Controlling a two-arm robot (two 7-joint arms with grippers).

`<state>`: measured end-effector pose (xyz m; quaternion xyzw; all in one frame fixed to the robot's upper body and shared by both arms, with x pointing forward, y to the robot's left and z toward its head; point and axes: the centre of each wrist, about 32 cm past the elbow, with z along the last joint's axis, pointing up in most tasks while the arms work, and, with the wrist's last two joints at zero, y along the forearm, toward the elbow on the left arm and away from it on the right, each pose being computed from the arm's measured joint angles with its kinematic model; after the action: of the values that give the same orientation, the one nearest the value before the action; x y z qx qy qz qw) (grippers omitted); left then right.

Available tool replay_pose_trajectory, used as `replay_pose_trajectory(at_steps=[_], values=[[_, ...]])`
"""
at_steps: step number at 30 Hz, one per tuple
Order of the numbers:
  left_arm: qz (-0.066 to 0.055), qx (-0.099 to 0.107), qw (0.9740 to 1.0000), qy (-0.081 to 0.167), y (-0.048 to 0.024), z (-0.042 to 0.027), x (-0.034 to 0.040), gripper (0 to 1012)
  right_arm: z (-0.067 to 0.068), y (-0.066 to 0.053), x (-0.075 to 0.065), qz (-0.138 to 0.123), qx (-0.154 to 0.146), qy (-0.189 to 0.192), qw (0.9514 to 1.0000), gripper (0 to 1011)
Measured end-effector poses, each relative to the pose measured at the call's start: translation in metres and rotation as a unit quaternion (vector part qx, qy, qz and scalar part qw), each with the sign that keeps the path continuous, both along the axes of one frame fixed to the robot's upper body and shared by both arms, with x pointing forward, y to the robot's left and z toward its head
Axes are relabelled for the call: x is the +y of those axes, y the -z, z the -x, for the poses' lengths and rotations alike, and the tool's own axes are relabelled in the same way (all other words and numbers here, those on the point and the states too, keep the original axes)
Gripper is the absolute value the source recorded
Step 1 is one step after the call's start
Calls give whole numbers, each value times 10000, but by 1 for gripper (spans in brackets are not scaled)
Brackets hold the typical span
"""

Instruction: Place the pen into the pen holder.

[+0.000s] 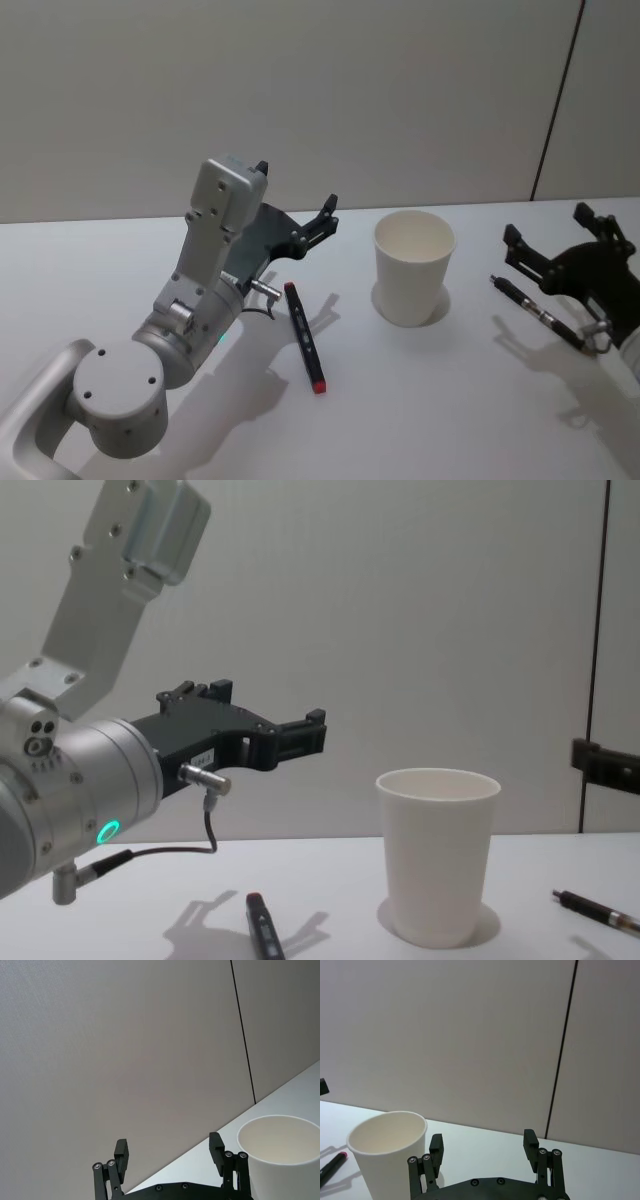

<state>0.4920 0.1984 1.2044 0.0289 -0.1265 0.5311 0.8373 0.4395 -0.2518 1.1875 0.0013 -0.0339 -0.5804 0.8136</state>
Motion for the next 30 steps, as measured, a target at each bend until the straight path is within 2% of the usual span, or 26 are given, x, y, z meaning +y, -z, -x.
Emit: replay_pose_trajectory(at_steps=[17, 30], values=[[0, 0, 10000, 0, 0, 0, 0, 1001, 192, 50, -265, 245, 346, 580, 9974, 1001], [0, 1, 10000, 0, 0, 0, 0, 1001, 176, 14, -281, 659, 700, 821, 9920, 1001]])
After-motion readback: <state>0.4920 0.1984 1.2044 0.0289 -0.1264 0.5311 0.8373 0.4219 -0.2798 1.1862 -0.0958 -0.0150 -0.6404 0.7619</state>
